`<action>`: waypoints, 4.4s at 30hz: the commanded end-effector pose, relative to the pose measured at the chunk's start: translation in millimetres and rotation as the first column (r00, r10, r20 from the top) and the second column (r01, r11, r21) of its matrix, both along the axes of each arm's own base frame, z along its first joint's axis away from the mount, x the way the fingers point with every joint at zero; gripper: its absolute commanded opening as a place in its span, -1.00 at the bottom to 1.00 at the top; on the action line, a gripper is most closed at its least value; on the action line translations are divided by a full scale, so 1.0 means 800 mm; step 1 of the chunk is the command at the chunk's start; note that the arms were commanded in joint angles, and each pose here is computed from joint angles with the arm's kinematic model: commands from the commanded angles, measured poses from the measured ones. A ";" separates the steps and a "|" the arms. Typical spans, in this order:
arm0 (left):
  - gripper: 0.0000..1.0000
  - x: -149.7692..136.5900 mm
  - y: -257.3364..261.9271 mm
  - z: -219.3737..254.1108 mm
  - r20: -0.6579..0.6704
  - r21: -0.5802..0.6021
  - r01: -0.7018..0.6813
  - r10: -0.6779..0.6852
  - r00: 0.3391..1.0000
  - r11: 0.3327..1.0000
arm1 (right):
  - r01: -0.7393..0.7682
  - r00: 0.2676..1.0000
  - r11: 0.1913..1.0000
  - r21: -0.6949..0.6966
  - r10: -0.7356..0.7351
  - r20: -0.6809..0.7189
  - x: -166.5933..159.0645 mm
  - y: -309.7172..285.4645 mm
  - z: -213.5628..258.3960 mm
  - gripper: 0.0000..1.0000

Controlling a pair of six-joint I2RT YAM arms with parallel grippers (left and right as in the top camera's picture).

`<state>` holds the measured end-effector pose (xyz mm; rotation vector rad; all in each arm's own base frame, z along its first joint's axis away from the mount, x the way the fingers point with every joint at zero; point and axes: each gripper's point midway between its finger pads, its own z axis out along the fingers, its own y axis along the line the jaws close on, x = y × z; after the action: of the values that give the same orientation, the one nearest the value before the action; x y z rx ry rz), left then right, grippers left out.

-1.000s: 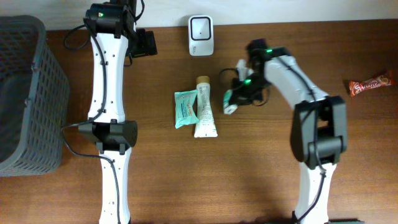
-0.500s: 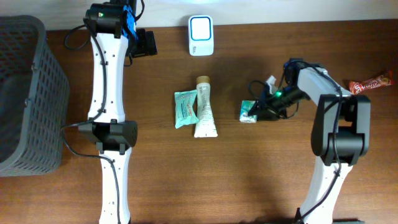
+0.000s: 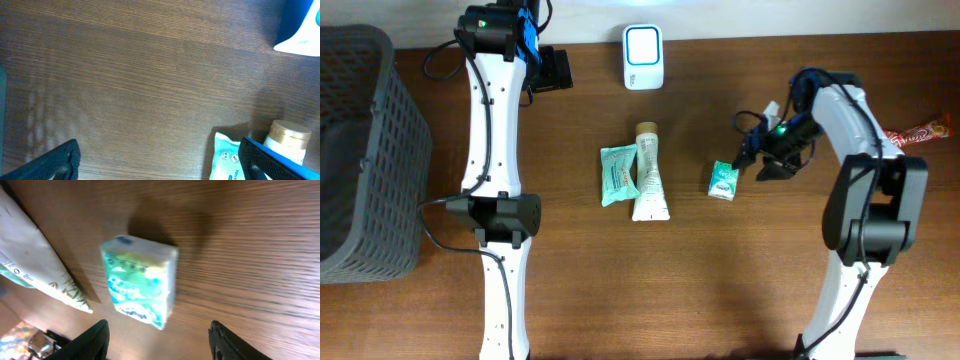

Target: Scan the item barcode

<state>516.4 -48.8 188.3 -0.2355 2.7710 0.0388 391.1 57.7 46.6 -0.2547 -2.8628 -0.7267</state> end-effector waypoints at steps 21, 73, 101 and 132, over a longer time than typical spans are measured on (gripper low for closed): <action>0.98 0.001 0.002 -0.006 -0.012 -0.003 0.005 -0.005 1.000 1.000 | -0.233 0.967 0.793 0.562 0.130 0.217 -0.032 0.133 0.039 -0.92; 0.97 0.001 0.002 -0.006 -0.011 -0.003 0.005 -0.005 1.000 1.000 | 0.075 0.096 0.819 -0.569 0.562 0.822 0.336 0.215 0.138 -0.92; 0.98 0.001 0.002 -0.006 -0.011 -0.003 0.005 -0.005 1.000 1.000 | 0.036 -0.008 0.474 -0.880 0.880 0.474 0.329 0.209 0.116 -0.92; 0.98 0.001 0.002 -0.006 -0.011 -0.003 0.005 -0.005 1.000 1.000 | 0.108 0.156 0.669 -0.736 0.719 0.677 0.330 0.174 0.137 -0.92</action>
<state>516.4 -48.8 188.3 -0.2355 2.7710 0.0388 651.0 207.8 120.9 1.5430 -3.7580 0.6883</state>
